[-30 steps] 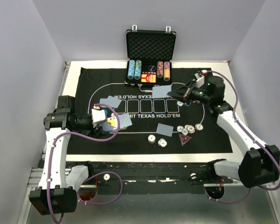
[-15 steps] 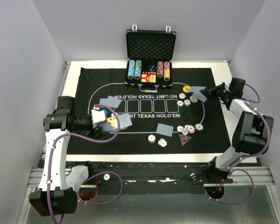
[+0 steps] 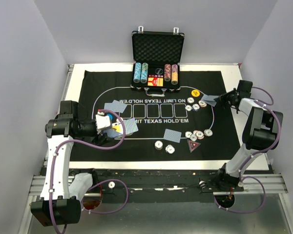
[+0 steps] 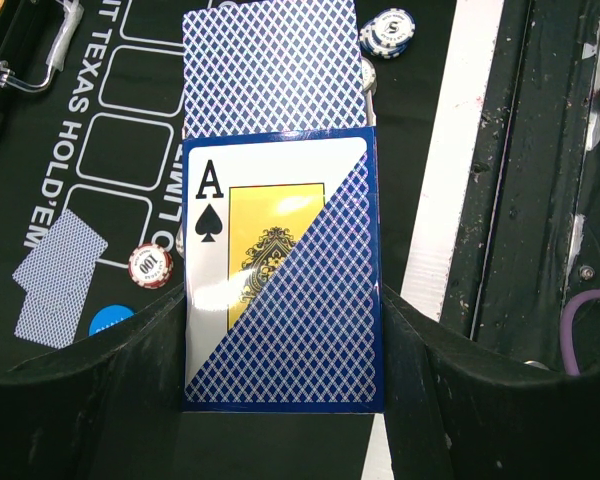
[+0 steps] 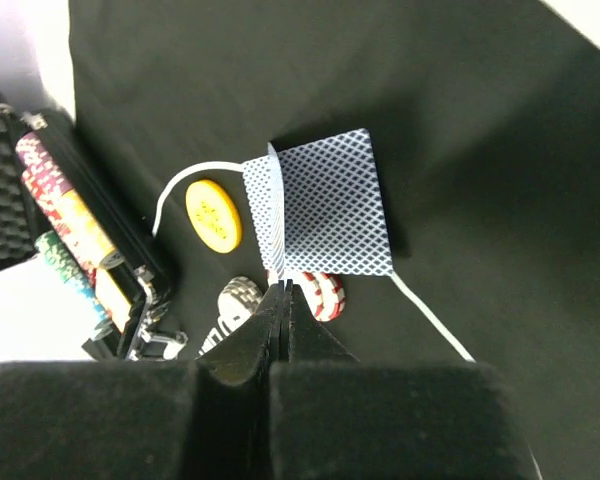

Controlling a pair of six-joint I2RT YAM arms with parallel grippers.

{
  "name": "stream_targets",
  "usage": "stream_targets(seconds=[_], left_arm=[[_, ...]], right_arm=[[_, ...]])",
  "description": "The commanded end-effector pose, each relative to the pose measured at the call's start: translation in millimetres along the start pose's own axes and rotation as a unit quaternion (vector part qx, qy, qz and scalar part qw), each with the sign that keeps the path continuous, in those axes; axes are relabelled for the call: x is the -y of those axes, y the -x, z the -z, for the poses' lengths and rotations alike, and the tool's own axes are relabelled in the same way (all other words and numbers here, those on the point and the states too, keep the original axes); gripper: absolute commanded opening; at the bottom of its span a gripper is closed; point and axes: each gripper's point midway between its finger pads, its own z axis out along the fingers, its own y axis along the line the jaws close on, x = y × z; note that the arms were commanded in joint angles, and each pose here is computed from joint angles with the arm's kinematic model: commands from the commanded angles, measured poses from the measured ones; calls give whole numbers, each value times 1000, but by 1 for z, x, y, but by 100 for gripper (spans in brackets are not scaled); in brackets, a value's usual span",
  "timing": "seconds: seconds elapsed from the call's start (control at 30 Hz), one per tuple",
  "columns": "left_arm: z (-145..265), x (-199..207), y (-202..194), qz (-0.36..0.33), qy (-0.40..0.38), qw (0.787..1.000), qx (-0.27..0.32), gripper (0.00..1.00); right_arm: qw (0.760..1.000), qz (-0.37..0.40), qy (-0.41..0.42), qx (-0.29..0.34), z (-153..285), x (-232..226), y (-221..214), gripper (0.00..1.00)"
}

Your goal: Distribute texas hold em gaming equipment

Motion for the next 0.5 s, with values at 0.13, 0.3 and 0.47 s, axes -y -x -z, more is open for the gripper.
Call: stream_targets(seconds=[0.13,0.3,0.47], left_arm=[[2,3,16,-18,-2,999,26,47],[2,4,15,-22,0,999,24,47],[2,4,14,-22,0,999,24,47]], right_arm=[[998,0,-60,-1,-4,33,-6,29],[998,5,-64,-1,9,33,-10,57],[996,29,-80,17,43,29,-17,67]])
